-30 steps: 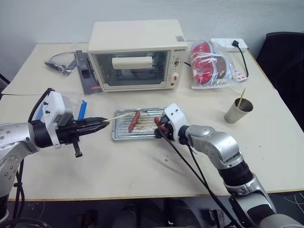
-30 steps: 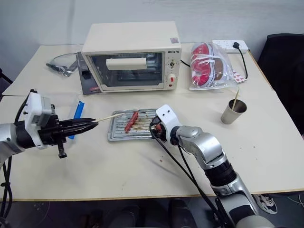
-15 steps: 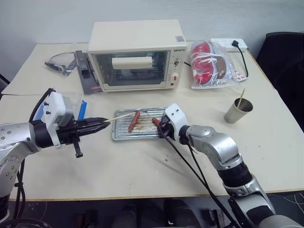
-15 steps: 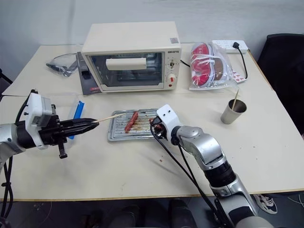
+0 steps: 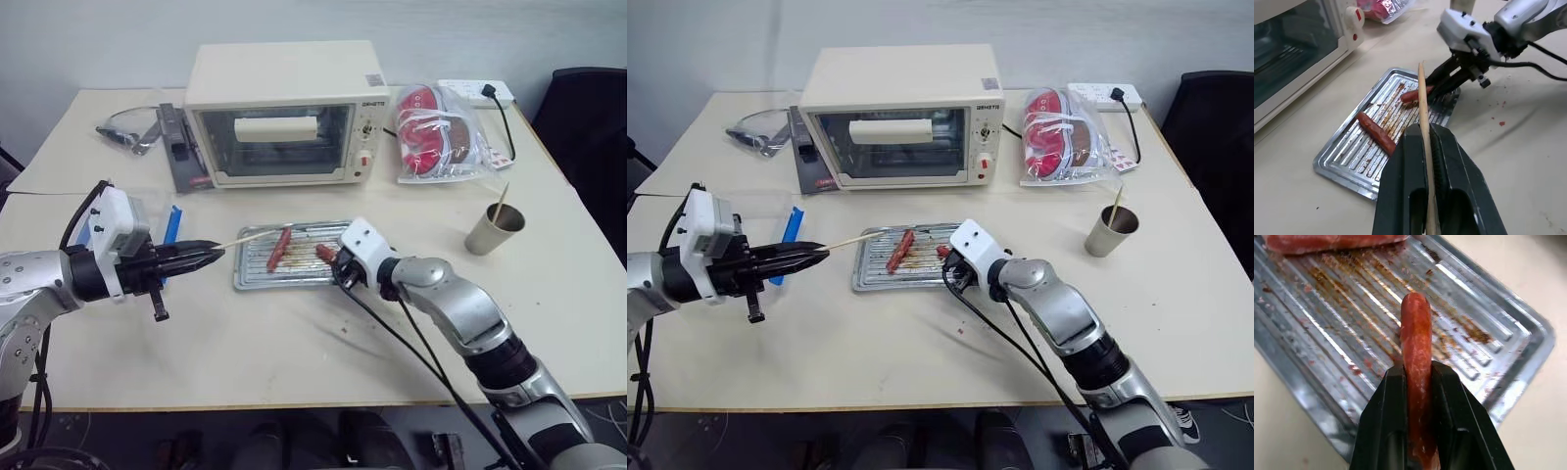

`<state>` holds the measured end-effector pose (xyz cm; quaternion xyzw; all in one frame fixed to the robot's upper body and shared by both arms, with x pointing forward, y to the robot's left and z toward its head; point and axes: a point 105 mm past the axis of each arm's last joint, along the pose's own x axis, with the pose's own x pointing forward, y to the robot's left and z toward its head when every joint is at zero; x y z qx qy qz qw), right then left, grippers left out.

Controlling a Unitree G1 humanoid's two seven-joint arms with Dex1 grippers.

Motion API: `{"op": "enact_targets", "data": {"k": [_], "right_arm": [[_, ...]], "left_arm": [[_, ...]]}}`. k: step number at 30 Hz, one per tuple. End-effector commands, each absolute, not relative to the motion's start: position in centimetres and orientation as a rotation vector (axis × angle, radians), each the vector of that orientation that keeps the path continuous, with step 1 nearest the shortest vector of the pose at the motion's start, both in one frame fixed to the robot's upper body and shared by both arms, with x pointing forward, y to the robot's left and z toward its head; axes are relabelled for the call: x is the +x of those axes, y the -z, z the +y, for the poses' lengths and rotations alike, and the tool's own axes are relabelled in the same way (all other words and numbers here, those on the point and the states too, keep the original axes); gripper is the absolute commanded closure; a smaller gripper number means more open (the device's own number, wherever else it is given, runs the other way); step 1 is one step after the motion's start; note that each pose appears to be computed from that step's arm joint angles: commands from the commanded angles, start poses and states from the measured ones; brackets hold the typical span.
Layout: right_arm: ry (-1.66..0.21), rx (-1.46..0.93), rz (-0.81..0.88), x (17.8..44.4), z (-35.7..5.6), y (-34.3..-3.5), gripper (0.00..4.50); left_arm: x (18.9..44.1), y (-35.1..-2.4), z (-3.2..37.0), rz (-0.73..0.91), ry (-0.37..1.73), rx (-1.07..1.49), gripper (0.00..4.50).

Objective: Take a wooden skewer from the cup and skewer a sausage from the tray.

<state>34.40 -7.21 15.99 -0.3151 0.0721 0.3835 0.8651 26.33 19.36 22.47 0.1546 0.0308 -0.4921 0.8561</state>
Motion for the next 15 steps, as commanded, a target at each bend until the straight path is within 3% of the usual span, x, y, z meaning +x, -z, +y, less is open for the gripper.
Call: {"op": "enact_targets", "data": {"k": [1,6,15], "right_arm": [[-0.870,-0.899,-0.162,32.9,-7.6,-21.9,4.14],[-0.960,-1.155,-0.383,30.8,-8.9,-23.6,4.14],[-1.030,-1.270,-0.546,28.7,-9.9,-24.0,4.14]], "left_arm": [[26.5,-23.3,18.9,0.048,1.080,0.329,4.50],[26.1,-23.4,17.4,0.073,1.201,0.305,4.50],[26.1,-23.2,15.2,0.082,1.339,0.335,4.50]]}}
